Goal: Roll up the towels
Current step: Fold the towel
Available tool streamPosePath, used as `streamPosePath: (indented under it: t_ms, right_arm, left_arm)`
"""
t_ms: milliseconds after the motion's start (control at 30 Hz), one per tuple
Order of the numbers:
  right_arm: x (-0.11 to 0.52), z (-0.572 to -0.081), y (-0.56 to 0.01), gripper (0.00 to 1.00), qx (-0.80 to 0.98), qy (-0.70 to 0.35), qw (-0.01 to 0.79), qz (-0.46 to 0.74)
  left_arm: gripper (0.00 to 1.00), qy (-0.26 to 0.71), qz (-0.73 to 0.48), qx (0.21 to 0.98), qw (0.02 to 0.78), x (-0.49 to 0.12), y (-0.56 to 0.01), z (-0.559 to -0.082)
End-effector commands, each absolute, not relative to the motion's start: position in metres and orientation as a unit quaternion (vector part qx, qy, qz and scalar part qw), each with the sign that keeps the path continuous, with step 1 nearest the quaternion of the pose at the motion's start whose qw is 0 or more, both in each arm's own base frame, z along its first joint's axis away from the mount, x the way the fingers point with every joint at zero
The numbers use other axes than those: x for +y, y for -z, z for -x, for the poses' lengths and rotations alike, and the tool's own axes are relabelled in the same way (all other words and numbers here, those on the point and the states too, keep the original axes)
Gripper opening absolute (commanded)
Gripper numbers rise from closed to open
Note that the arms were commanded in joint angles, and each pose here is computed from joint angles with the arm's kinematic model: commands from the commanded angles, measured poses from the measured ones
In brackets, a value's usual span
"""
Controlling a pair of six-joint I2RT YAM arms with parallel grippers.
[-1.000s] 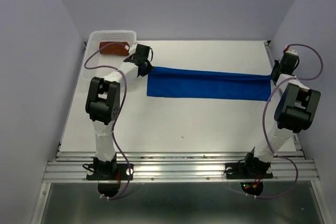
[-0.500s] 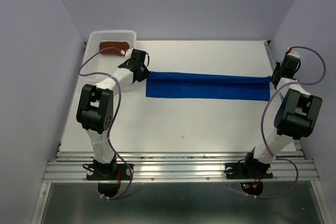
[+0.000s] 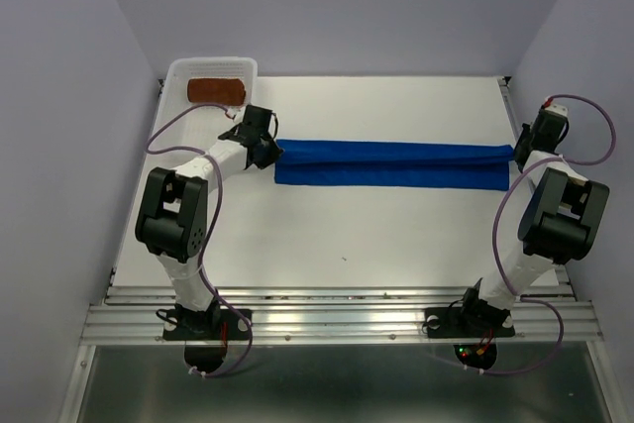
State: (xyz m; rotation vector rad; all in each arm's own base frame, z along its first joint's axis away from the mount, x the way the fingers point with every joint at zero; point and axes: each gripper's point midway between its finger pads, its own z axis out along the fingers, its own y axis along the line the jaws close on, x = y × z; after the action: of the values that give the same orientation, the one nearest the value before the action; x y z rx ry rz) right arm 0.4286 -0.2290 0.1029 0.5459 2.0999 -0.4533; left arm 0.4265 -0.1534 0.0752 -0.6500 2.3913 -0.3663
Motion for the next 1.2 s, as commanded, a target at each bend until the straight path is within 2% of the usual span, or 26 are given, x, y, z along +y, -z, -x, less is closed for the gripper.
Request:
streamPosePath:
  t_ms: [0, 900, 1167]
  right_arm:
    - [-0.24, -0.424, -0.122, 0.01, 0.827, 0.19, 0.473, -0.238]
    - [-0.227, -0.403, -0.055, 0.02, 0.854, 0.162, 0.406, -0.282]
    - [-0.224, -0.396, -0.042, 0.06, 0.859, 0.157, 0.391, -0.291]
  left_arm:
    - [0.0, 0.142, 0.252, 0.896, 0.337, -0.146, -0.097, -0.426]
    - [0.0, 0.106, 0.255, 0.929, 0.247, -0.143, -0.049, -0.392]
    - [0.0, 0.09, 0.254, 0.936, 0.228, -0.14, -0.042, -0.386]
